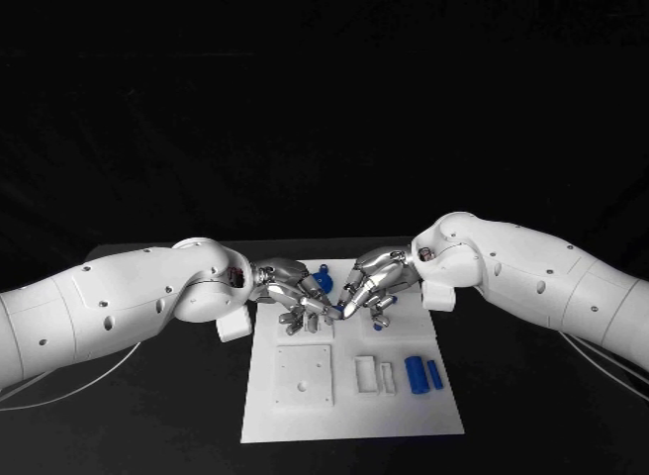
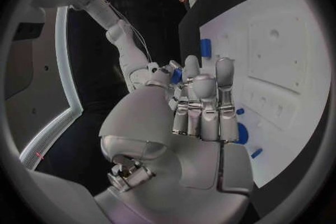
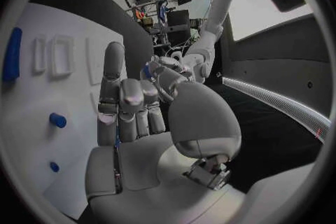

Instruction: Assemble the parts on the task board

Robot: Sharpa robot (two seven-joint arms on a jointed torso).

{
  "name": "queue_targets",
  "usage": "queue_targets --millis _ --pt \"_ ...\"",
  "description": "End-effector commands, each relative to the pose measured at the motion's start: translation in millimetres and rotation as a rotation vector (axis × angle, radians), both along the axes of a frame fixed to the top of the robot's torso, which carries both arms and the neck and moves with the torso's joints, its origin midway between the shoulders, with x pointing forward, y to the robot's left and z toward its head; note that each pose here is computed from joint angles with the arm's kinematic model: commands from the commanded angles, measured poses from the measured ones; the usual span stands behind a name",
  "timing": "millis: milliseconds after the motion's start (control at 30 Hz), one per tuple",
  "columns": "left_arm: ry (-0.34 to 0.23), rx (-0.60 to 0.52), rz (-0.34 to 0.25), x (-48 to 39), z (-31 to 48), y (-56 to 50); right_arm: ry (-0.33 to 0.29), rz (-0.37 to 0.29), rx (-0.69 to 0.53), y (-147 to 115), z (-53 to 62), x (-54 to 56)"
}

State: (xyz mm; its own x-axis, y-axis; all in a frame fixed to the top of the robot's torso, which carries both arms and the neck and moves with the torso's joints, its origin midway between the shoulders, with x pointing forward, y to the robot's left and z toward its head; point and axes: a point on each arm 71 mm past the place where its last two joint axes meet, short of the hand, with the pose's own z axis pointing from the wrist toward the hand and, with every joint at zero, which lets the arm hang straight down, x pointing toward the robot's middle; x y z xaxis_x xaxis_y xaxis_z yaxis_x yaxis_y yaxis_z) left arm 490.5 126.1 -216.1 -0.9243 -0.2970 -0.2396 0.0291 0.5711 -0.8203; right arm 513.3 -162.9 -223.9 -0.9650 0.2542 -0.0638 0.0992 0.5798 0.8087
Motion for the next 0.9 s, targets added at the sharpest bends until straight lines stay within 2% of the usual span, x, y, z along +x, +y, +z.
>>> queue_targets --millis 33,367,900 --pt "-0.017 -0.022 0.014 0.2 2.0 -4.6 0.004 0.007 0.034 4.9 1.1 -1.3" --pt "-0.025 -0.023 0.029 1.3 2.0 -4.5 -0.016 -0.055 0.041 3.1 -2.6 1.8" --pt "-0.026 -0.025 0.047 2.9 1.6 -3.2 -0.014 -0.063 0.038 2.4 -5.1 2.1"
